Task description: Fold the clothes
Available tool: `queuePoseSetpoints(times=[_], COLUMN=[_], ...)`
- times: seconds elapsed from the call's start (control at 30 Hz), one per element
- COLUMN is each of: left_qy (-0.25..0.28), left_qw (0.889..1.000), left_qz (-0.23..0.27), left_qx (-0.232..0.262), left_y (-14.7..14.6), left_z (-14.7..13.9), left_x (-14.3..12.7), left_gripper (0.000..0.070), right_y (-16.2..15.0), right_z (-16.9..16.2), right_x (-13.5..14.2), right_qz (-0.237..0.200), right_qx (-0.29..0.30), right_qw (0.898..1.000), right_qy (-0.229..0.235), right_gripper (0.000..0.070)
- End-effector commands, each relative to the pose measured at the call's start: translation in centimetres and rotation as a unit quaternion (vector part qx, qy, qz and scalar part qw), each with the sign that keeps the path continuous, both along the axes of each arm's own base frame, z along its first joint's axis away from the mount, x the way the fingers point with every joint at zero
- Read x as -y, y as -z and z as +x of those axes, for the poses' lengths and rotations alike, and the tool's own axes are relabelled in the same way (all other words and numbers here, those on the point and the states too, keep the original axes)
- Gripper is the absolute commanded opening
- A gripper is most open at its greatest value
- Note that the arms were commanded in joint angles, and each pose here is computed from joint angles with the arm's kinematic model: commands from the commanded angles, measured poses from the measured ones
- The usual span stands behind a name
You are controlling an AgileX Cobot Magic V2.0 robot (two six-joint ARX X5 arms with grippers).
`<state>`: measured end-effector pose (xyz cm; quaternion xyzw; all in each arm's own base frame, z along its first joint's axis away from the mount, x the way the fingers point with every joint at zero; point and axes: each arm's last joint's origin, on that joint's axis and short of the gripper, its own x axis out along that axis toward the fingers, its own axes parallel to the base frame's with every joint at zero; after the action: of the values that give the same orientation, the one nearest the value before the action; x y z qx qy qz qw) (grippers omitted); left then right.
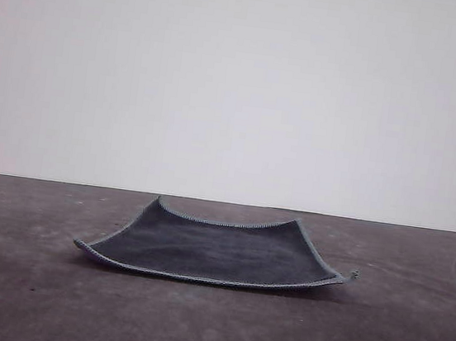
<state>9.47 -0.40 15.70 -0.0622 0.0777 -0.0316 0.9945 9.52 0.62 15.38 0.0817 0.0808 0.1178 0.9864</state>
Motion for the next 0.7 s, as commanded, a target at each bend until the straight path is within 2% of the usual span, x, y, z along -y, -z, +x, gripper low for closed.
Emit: queuePoseSetpoints(times=[0.0, 0.5, 0.53, 0.67], left_qy=[0.003, 0.006, 0.008, 0.011], left_qw=[1.000, 1.000, 1.000, 0.999], left_qz=[-0.001, -0.005, -0.013, -0.051], left_qx=[-0.009, -0.009, -0.009, 0.010], left_y=[0.6, 0.6, 0.6, -1.2], left_z=[0.1, 0.1, 0.1, -0.2], left_x=[0.0, 0.0, 0.1, 0.1], left_gripper=[0.0016, 0.0014, 0.0011, 0.0012], right_y=[0.1, 0.1, 0.1, -0.7], right_z=[0.0, 0.0, 0.0, -0.1], right_x=[0.0, 0.0, -0.1, -0.1], right_qz=[-0.002, 0.005, 0.010, 0.080], right_qx=[0.003, 0.001, 0.000, -0.007], right_qw=[1.000, 1.000, 1.000, 0.997], right_qy=[-0.001, -0.005, -0.006, 0.004], right_gripper=[0.0003, 0.0003, 0.0003, 0.0003])
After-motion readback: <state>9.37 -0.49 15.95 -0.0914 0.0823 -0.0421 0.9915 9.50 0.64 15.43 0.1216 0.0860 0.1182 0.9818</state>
